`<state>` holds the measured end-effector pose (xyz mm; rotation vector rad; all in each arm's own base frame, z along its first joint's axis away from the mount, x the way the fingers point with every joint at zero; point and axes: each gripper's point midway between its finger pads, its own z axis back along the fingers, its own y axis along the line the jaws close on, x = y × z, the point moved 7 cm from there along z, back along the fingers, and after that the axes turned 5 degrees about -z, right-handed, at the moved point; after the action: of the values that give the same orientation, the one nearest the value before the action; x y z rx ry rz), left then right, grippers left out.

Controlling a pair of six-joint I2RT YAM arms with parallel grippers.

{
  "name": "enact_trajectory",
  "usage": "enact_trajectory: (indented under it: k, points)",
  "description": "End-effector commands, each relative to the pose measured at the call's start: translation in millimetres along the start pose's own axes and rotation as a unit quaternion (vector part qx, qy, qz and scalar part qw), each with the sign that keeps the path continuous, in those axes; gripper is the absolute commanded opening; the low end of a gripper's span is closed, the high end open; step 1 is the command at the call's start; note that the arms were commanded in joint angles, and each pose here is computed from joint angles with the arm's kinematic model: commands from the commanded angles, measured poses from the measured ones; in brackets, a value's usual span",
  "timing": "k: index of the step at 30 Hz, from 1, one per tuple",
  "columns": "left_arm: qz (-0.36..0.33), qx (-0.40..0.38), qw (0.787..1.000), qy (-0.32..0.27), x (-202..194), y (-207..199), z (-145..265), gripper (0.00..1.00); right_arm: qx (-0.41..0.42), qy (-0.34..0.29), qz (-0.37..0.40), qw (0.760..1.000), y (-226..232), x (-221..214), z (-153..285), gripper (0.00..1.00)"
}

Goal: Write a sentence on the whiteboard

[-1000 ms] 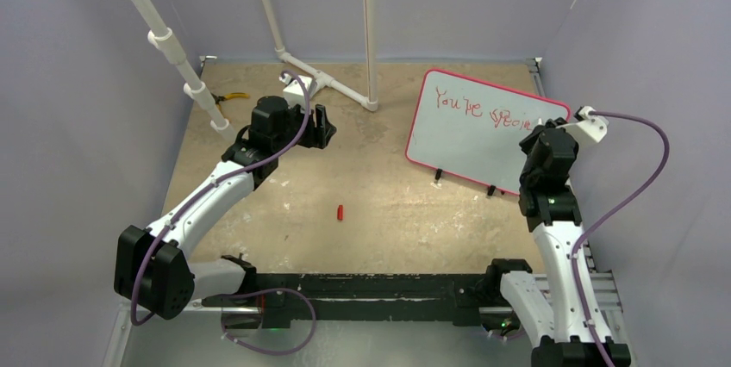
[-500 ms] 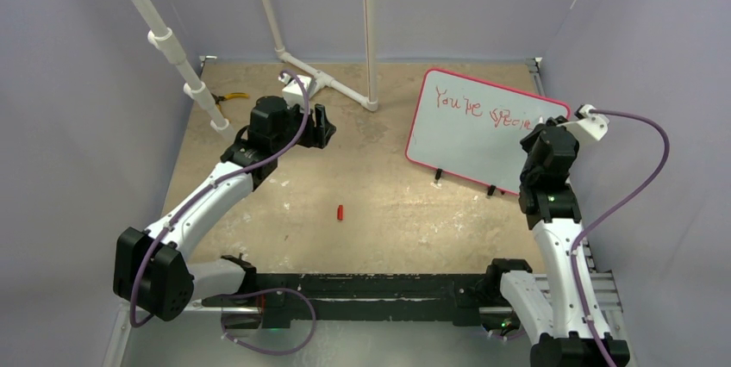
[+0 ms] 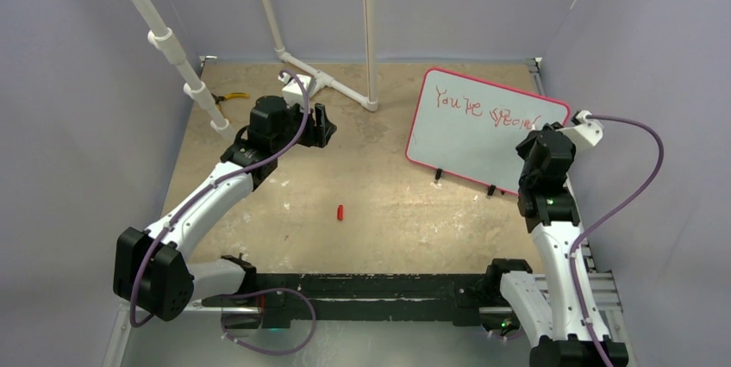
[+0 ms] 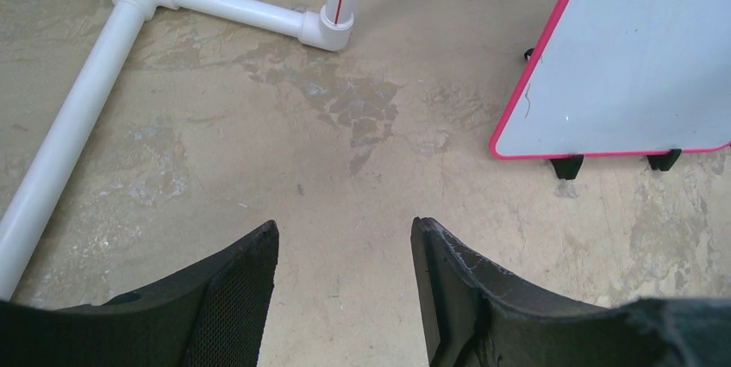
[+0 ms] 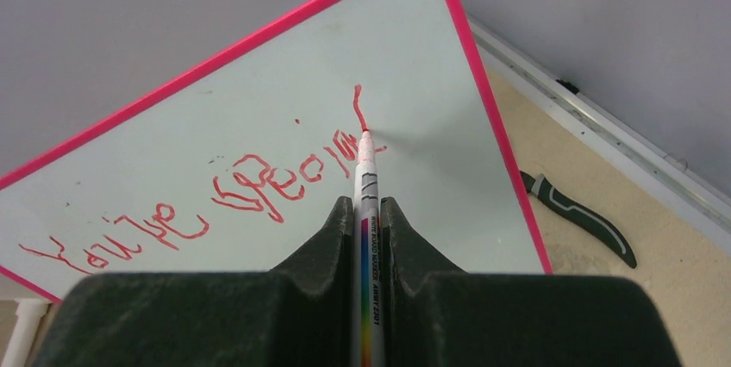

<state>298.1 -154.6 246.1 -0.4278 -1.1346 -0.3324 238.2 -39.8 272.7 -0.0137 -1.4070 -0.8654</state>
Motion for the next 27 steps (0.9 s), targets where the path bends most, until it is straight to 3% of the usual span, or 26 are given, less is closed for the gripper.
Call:
enact_trajectory:
  k: [1, 15, 27]
  points:
    - [0.01, -0.01, 1.0, -0.022, 6.5, -2.4, 4.7, 0.57, -0.003, 0.018, -0.014, 1.0, -2.4, -7.6, 0.7, 0.0]
    - [0.012, -0.014, 1.0, -0.021, 5.7, -3.3, 3.6, 0.57, -0.008, 0.043, -0.032, 0.999, -7.6, -18.9, 5.9, 0.0]
    - [0.012, -0.013, 1.0, -0.021, 5.4, -3.1, 3.4, 0.57, -0.022, -0.01, -0.028, 0.999, -6.5, 11.9, 16.8, 0.0]
